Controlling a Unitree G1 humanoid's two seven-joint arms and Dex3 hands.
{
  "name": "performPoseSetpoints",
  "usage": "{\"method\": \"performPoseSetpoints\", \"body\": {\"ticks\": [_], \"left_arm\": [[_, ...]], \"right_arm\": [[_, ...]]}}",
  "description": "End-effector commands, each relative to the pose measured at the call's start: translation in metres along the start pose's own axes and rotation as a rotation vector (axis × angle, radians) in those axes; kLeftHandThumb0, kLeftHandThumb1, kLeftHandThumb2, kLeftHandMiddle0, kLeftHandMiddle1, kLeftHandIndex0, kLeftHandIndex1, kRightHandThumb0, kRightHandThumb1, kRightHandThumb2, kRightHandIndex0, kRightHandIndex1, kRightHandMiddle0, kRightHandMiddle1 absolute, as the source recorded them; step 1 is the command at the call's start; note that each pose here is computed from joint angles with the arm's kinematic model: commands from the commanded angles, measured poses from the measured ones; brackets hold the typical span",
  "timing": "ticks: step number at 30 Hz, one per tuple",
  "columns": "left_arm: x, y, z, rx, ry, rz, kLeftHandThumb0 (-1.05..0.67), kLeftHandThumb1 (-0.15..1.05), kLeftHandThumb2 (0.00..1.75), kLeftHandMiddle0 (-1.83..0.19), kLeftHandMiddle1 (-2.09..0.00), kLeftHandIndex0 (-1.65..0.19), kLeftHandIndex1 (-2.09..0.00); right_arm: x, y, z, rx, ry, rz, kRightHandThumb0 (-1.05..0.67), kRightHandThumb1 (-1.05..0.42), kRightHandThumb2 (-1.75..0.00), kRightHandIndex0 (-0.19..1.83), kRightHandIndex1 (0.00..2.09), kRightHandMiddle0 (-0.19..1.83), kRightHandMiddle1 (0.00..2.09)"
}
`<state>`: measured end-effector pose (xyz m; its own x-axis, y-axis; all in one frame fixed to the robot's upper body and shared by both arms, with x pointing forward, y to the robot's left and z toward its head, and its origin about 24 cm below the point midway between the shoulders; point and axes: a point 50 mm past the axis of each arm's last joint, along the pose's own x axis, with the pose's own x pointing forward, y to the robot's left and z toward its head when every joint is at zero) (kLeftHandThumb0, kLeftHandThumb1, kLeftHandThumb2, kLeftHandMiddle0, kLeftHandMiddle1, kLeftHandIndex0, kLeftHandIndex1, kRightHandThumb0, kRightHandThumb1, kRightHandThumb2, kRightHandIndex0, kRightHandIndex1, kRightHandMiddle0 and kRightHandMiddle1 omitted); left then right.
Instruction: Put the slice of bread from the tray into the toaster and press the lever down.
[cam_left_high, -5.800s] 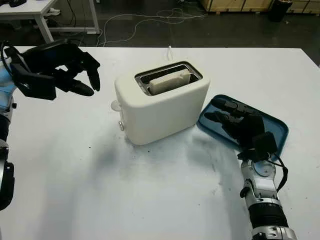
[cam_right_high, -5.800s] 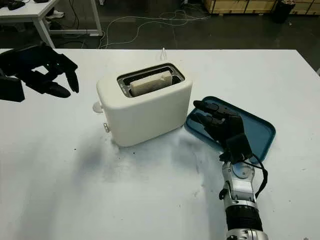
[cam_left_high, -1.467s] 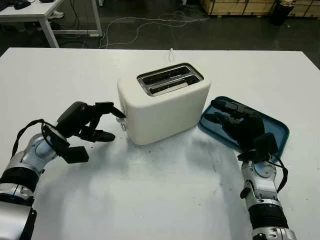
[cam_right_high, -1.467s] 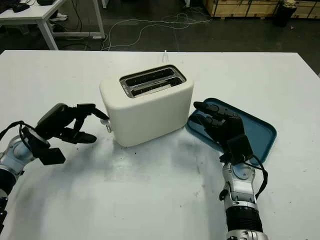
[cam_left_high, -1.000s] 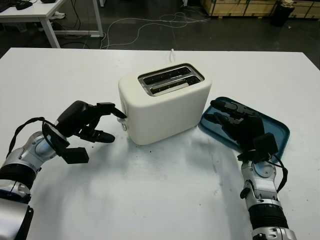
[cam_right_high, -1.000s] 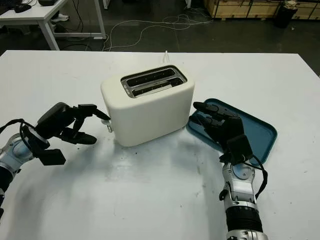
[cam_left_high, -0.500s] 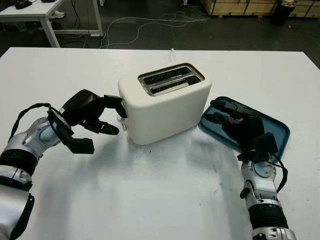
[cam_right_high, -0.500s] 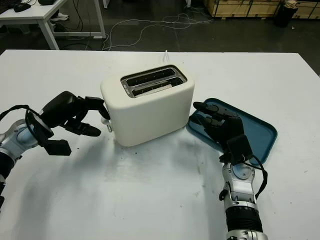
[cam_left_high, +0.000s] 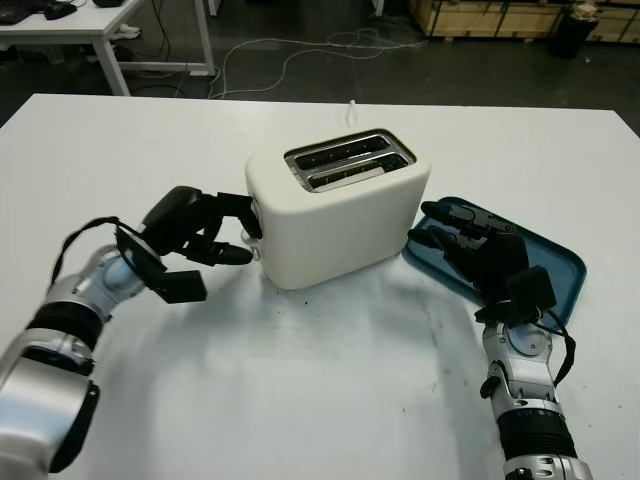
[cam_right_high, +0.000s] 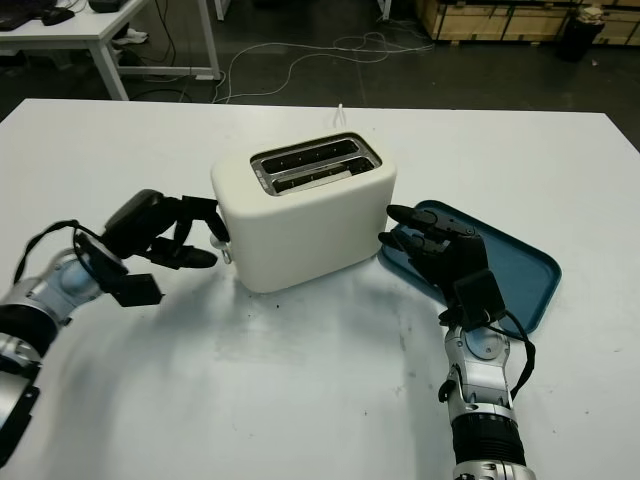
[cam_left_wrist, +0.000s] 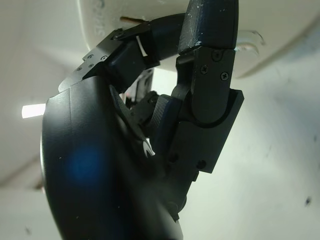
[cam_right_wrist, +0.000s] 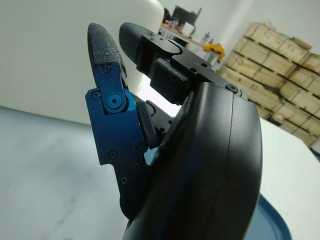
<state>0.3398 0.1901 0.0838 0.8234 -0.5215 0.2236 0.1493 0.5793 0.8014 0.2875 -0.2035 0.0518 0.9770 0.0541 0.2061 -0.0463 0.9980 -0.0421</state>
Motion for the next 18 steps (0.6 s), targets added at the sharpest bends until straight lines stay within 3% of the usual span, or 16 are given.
{"method": "performPoseSetpoints", "body": {"ticks": [1, 6, 18], "left_arm": [[-0.015, -0.096, 0.006, -0.072, 0.089, -0.320, -1.05, 0.92, 0.22, -1.19, -1.31, -1.22, -0.40], [-0.027, -0.114, 0.003, -0.143, 0.184, -0.259, -1.05, 0.92, 0.20, -1.30, -1.17, -1.34, -0.27], [-0.030, -0.108, -0.004, -0.118, 0.207, -0.236, -1.05, 0.92, 0.18, -1.37, -1.17, -1.41, -0.19]], "right_arm": [[-0.003, -0.004, -0.003, 0.008, 0.014, -0.004, -0.60, -0.92, -0.07, 1.16, 0.10, 1.08, 0.00], [-0.003, -0.006, -0.003, -0.001, 0.019, 0.004, -0.59, -0.92, -0.07, 1.15, 0.10, 1.07, 0.00], [-0.003, -0.004, -0.003, 0.005, 0.025, 0.009, -0.59, -0.92, -0.07, 1.15, 0.10, 1.08, 0.00]]}}
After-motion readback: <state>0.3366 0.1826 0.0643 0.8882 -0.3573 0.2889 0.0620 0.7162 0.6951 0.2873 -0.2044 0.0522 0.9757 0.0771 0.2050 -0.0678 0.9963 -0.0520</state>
